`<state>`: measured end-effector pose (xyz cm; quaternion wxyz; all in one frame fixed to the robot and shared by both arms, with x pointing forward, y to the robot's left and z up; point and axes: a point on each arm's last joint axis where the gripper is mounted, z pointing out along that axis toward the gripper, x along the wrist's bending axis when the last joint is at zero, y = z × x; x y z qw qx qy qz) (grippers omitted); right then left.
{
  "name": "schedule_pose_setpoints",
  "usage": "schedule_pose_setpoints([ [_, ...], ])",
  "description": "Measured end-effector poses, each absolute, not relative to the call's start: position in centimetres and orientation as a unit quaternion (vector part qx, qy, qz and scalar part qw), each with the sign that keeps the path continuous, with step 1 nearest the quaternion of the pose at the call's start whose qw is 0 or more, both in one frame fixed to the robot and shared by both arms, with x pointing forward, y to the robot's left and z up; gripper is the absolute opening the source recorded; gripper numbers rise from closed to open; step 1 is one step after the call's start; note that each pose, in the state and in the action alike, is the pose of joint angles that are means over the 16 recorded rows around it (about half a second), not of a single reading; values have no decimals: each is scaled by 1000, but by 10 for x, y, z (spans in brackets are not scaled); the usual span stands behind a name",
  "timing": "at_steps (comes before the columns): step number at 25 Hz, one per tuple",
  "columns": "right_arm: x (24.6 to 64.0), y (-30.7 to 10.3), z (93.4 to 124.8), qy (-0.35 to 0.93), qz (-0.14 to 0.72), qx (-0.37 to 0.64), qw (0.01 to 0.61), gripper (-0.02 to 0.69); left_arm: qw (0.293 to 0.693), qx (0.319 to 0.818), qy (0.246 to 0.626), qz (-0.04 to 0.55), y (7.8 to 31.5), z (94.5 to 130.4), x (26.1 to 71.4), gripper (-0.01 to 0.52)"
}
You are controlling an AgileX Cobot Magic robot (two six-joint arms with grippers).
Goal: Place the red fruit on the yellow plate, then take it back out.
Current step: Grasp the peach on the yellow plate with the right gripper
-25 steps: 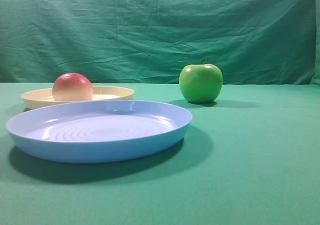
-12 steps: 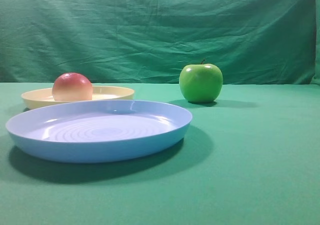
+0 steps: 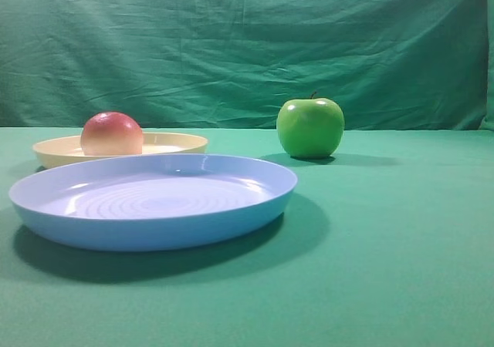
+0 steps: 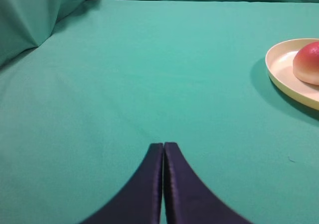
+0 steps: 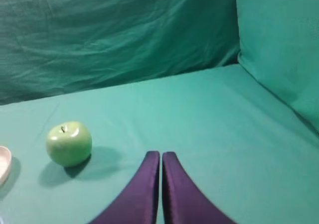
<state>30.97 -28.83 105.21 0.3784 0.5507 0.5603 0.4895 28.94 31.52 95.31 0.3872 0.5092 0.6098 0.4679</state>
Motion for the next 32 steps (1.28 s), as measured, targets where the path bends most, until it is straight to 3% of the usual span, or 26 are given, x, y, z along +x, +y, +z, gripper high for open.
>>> schedule_pose_setpoints([
  [7,331,-272,1111,648,457,523,313,0,387,509,610,468,315,953,289,0],
  [14,359,-240,1141,751,413,456,238,0,387,509,610,468,315,953,289,0],
  [21,386,-203,1142,817,383,395,176,0,387,509,610,468,315,953,289,0],
  [32,431,-153,1113,845,399,344,93,0,387,510,609,468,315,953,289,0],
])
